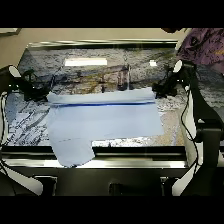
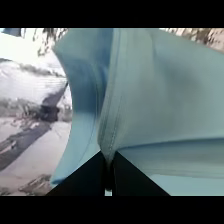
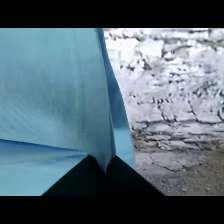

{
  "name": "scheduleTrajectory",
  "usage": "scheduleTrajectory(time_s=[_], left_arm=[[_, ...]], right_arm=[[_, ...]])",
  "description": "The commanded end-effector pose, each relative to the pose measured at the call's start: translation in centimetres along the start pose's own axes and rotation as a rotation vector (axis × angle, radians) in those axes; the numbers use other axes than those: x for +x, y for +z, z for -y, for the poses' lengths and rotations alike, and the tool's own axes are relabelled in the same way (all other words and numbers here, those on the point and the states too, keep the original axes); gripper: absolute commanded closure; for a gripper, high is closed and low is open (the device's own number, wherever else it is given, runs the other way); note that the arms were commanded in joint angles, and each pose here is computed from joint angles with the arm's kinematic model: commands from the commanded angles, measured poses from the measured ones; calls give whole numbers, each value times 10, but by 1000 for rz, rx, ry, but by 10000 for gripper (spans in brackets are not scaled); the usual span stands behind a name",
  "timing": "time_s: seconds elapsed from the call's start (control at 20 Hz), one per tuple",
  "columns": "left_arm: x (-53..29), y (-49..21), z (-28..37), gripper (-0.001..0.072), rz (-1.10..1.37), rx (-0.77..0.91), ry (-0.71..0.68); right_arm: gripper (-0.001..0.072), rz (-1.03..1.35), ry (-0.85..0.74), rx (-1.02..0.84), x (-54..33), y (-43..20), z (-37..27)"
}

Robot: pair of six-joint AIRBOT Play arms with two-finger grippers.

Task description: Fold the clothes and pants, and hang the long-sleeved shirts on hangers.

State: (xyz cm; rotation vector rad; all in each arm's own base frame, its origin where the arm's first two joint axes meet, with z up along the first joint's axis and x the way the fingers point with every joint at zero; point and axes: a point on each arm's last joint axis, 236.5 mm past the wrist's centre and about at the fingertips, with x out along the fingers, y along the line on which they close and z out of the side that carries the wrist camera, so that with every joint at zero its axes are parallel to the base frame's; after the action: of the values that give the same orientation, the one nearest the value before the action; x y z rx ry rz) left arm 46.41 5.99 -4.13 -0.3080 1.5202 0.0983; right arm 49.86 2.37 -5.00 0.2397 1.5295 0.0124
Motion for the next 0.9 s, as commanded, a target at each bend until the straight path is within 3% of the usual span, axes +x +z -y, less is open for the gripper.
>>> scheduleTrajectory(time_s=[0.0,0.55,0.6,0.7,0.8,0.85], left_arm=[[5,-40,-4,689,-169,-18,20],[38,-63,-4,687,-243,-28,28],[39,-59,-4,683,-226,-28,27],[41,-50,-3,550,-185,-65,28],[38,-40,-2,104,-145,-82,25],[33,-35,-3,21,-123,-82,24]], right_arm=[[674,-97,-27,1,-1,-23,6],[672,-201,-33,8,20,-40,10],[645,-207,-34,9,23,-40,10],[510,-216,-31,10,30,-40,10],[377,-202,-29,8,31,-37,10],[252,-192,-28,5,28,-35,10]])
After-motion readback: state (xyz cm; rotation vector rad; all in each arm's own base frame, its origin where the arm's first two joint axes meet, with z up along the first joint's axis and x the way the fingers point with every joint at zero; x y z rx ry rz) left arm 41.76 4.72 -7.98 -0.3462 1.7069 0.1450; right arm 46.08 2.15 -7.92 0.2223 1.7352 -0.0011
